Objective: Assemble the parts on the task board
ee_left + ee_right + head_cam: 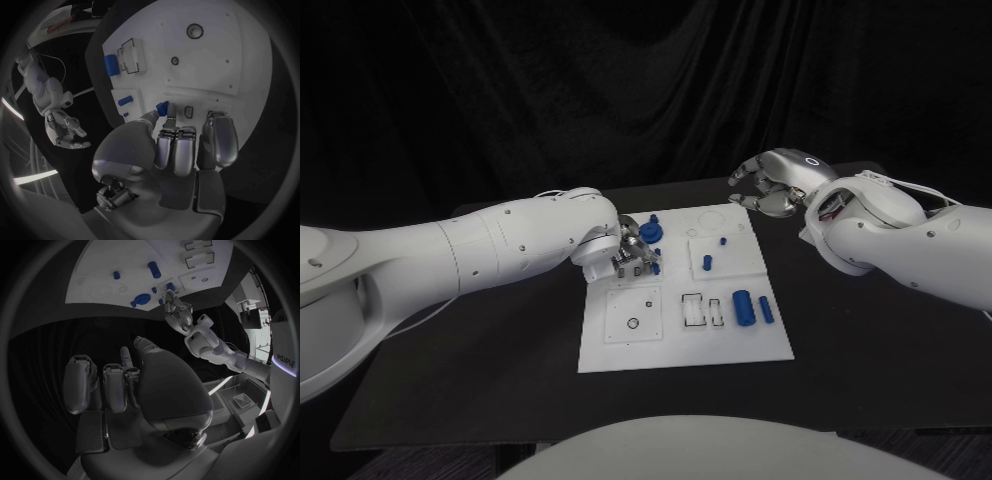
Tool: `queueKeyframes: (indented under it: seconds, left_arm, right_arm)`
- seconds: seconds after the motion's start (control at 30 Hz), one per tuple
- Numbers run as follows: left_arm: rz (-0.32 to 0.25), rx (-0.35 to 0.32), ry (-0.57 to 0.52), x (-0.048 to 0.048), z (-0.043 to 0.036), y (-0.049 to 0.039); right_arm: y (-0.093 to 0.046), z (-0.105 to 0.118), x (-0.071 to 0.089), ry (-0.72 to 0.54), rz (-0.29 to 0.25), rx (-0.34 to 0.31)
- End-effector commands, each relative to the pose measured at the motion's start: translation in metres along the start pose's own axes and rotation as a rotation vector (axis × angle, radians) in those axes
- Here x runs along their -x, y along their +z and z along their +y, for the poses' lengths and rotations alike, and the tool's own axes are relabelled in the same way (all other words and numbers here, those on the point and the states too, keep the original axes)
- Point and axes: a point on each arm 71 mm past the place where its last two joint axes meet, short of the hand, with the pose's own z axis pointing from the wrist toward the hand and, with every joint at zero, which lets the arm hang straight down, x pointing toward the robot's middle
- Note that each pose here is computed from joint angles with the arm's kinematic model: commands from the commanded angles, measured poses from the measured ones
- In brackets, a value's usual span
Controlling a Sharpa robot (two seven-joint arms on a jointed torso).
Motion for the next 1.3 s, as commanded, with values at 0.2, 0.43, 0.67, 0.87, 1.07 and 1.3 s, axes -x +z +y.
queueKeyframes:
  seconds: [0.2, 0.43, 0.67, 0.87, 1.07, 1.3]
  left_arm:
    - [0.015, -0.031, -0.004, -0.0022, -0.0016, 0.001]
    - [0.016, -0.04, -0.004, -0.003, -0.0022, 0.001]
    - [0.021, -0.035, -0.001, -0.0036, -0.0014, 0.0011]
    - [0.023, -0.02, -0.001, -0.0035, 0.0005, 0.0018]
    - [0.023, -0.014, -0.001, -0.0041, 0.0009, 0.0022]
    - [0.022, -0.016, -0.004, -0.0043, 0.0012, 0.0026]
  right_arm:
    - [-0.0003, -0.0014, -0.0031, -0.003, 0.02, -0.025]
    - [-0.0006, -0.0022, -0.0047, -0.003, 0.029, -0.031]
    - [-0.0009, -0.0027, -0.0066, -0.003, 0.038, -0.036]
    - [-0.0011, -0.0028, -0.0074, -0.003, 0.043, -0.038]
    - [-0.0014, -0.0029, -0.0077, -0.003, 0.048, -0.041]
    - [-0.0017, -0.003, -0.0079, -0.003, 0.051, -0.042]
